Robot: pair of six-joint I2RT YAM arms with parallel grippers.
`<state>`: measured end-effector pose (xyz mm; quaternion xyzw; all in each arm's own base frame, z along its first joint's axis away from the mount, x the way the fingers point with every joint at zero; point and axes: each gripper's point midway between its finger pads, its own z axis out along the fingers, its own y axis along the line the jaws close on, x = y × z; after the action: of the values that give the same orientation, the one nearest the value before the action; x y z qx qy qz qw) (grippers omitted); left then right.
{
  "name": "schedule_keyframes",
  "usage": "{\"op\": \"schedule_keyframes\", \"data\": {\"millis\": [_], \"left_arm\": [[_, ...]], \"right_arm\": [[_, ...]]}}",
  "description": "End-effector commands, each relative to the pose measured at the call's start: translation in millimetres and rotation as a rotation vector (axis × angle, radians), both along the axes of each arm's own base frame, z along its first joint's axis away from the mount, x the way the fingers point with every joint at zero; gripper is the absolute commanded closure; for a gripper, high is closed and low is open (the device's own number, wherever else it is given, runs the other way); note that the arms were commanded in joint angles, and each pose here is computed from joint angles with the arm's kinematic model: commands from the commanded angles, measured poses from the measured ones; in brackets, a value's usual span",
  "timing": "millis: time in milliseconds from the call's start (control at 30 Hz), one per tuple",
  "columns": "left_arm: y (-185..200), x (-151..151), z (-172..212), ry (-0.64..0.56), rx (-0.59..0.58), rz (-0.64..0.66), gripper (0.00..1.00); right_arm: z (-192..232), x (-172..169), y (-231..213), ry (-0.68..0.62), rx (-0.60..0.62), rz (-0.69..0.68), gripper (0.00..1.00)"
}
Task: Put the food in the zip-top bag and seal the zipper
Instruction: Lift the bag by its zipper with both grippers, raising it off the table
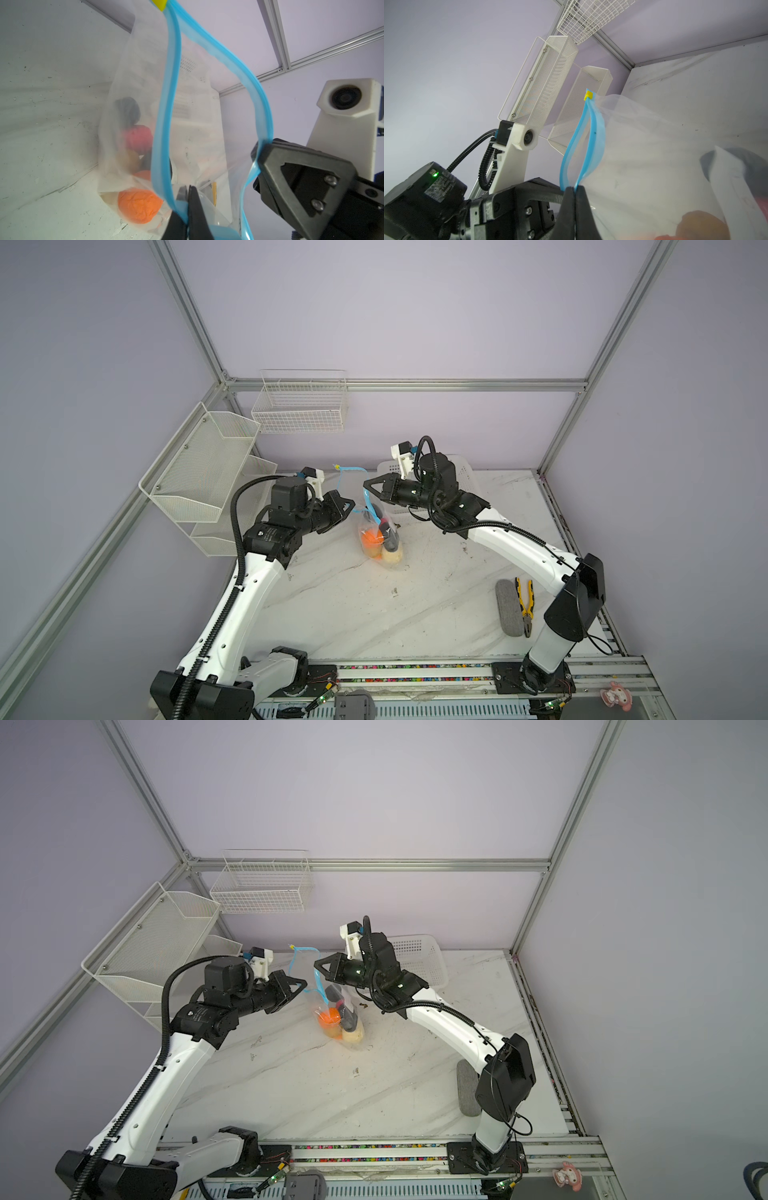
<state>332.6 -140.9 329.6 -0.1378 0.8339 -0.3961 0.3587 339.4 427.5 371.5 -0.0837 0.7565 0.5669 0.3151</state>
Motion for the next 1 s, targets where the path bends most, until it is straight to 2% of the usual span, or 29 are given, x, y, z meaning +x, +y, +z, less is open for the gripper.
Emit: {"op": "schedule_keyframes", "data": {"millis": [0,333,567,667,733,833,867,967], "left_arm": [[-9,2,2,-0.031,-0.041,-0.027,1.0],[-13,0,-30,0.024,-0.039,-0.04,1.0],[-11,1,-23,-0.001,-0.033,-0.031,1.0],[-11,2,-19,-0.01,-0.036,-0.027,1.0],[-10,2,-19,-0.011,-0.036,-0.027,1.0],[-10,1,-21,-0.008,-0.036,-0.026,1.0],[-10,1,-21,-0.01,-0.038,-0.026,1.0],[-9,0,-20,-0.018,-0.04,-0.02,1.0]], "right_arm": [[-4,-1,2,-0.022,-0.004,0.003,1.0],[-27,3,4,-0.004,-0.026,-0.002,1.0],[-25,4,7,-0.013,-0.017,0.005,1.0],[-18,4,7,-0.039,-0.016,0.01,0.88],[-11,1,4,-0.081,-0.024,0.014,0.7],[5,-4,-10,-0.183,-0.041,-0.014,0.5],[11,-6,-17,-0.221,-0.044,-0.032,0.46],[17,-14,-34,-0.315,-0.064,-0.07,0.41]]}}
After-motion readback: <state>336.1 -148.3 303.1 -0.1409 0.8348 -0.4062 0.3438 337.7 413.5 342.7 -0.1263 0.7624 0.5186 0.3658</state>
